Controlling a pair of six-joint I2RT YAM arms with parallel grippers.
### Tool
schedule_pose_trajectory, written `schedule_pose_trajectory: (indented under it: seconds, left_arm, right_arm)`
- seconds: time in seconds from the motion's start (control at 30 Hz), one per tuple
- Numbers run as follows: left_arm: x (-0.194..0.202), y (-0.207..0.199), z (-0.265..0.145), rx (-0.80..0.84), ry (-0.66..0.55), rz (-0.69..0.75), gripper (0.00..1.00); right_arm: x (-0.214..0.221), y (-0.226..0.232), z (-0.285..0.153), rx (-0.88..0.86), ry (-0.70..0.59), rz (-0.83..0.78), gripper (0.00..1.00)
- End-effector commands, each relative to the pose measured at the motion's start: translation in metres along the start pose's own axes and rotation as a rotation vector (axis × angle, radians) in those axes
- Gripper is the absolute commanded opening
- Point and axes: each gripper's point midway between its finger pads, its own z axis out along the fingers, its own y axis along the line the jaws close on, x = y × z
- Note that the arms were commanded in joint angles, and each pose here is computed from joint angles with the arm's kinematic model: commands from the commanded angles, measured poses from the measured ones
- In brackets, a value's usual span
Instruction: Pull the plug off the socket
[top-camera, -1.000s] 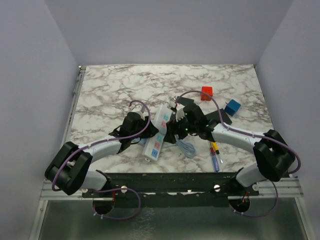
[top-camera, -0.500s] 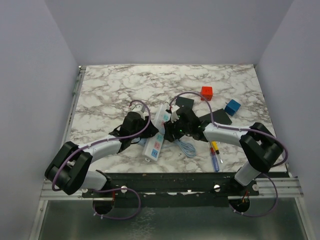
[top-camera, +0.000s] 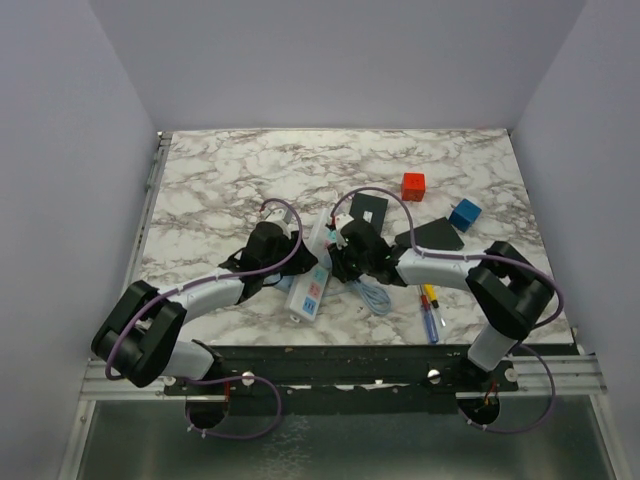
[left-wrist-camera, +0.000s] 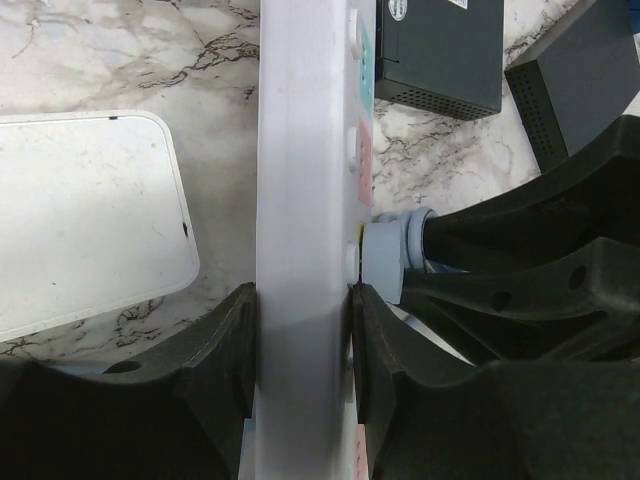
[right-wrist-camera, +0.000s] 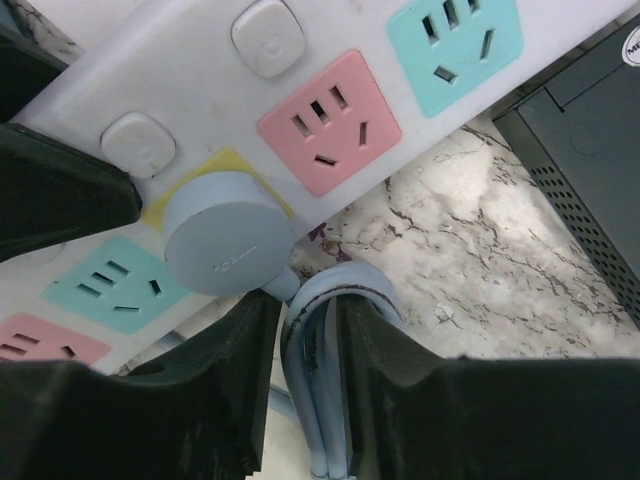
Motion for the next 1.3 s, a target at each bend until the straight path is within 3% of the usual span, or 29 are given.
schedule_pose_trajectory:
  seconds: [0.0, 0.13, 0.2, 0.23, 0.3, 0.4, 0.53, 0.77, 1.1, 1.27]
  left_arm:
    - [0.034, 0.019, -0.001, -0.062, 0.133, 0.025, 0.00]
    - [0.029, 0.016, -0.001, -0.058, 0.120, 0.024, 0.00]
    - [0.027, 0.015, -0.001, -0.059, 0.117, 0.021, 0.00]
    - [0.025, 0.014, -0.001, -0.060, 0.113, 0.019, 0.04]
    - [0.022, 0.014, -0.001, -0.070, 0.108, 0.017, 0.28]
    - [0.020, 0.014, -0.004, -0.077, 0.106, 0.019, 0.53]
    - [0.018, 0.014, -0.013, -0.087, 0.096, 0.018, 0.66]
    - [0.015, 0.006, -0.036, -0.062, 0.081, 0.011, 0.72]
    - [0.037, 0.016, -0.043, -0.067, 0.115, -0.019, 0.72]
    - [0.031, 0.017, -0.035, -0.082, 0.114, -0.003, 0.63]
  right_arm:
    - [0.005, 0.001, 0.012, 0.057, 0.006, 0.014, 0.29]
    - [0.004, -0.002, 0.006, 0.079, -0.011, 0.035, 0.05]
    - [0.004, -0.004, 0.003, 0.087, -0.023, 0.043, 0.00]
    - [0.004, -0.005, 0.001, 0.090, -0.031, 0.048, 0.00]
    - [0.004, -0.006, -0.003, 0.098, -0.047, 0.070, 0.00]
    - [0.005, -0.006, -0.006, 0.099, -0.064, 0.103, 0.00]
    - [0.007, -0.005, -0.006, 0.096, -0.072, 0.140, 0.00]
    - [0.008, -0.005, -0.004, 0.098, -0.074, 0.167, 0.00]
    - [0.000, 0.000, -0.001, 0.075, -0.088, 0.168, 0.00]
    - [-0.003, 0.004, -0.001, 0.058, -0.095, 0.170, 0.00]
